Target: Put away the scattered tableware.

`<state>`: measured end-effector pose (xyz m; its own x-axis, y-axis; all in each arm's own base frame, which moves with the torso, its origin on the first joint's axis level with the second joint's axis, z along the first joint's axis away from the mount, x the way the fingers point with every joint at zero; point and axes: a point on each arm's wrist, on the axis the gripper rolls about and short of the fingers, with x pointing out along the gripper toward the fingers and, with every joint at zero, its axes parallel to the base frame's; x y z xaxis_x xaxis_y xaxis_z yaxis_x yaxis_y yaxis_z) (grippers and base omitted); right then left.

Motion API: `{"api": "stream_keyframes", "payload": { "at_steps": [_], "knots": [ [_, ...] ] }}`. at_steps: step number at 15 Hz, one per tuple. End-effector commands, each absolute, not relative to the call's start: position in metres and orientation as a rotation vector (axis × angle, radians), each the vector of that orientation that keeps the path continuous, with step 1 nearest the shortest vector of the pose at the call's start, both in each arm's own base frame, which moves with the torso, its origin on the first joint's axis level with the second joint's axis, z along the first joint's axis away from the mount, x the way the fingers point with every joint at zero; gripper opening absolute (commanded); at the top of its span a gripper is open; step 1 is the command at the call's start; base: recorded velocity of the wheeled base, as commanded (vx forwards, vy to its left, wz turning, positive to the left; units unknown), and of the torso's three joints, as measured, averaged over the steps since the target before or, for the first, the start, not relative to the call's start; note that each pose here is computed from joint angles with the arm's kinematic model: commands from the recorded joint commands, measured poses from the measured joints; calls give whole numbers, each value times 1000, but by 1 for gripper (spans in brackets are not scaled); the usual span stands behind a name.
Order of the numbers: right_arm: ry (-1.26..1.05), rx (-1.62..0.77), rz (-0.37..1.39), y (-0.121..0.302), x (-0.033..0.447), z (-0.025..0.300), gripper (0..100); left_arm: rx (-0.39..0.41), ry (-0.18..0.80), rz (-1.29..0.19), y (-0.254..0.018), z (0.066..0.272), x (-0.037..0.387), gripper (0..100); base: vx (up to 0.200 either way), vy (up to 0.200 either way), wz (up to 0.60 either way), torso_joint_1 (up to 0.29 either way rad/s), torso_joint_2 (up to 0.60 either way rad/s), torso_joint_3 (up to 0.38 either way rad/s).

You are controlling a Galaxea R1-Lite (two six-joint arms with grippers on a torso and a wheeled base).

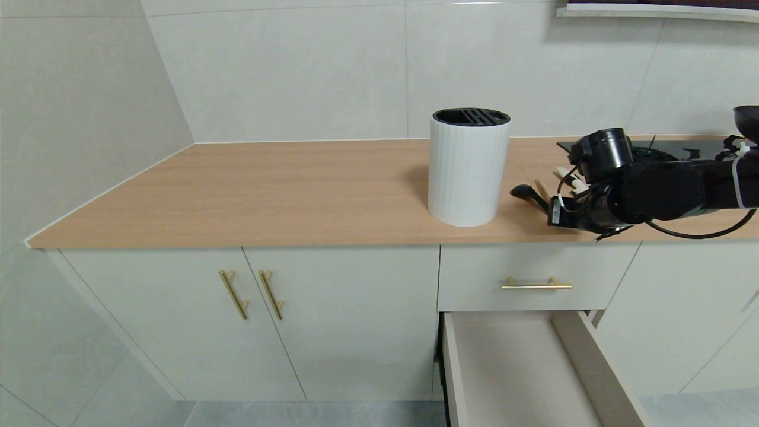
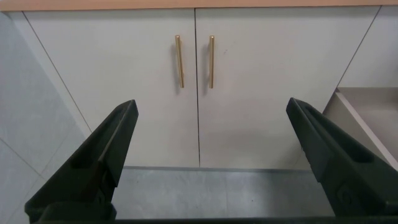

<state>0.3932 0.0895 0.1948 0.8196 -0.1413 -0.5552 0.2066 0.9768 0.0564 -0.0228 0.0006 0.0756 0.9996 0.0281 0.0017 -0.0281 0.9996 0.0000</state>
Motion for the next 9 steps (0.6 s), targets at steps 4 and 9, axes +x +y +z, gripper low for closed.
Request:
{"api": "stream_keyframes", "payload": {
  "at_steps": [4, 9],
  "knots": [
    [533, 133, -165, 87, 370, 222, 0, 0, -2, 29, 1, 76, -23, 100, 0, 0, 0, 0, 0, 0],
    [520, 154, -35, 78, 265, 280, 0, 0, -2, 29, 1, 76, -23, 100, 0, 0, 0, 0, 0, 0]
  ]
}}
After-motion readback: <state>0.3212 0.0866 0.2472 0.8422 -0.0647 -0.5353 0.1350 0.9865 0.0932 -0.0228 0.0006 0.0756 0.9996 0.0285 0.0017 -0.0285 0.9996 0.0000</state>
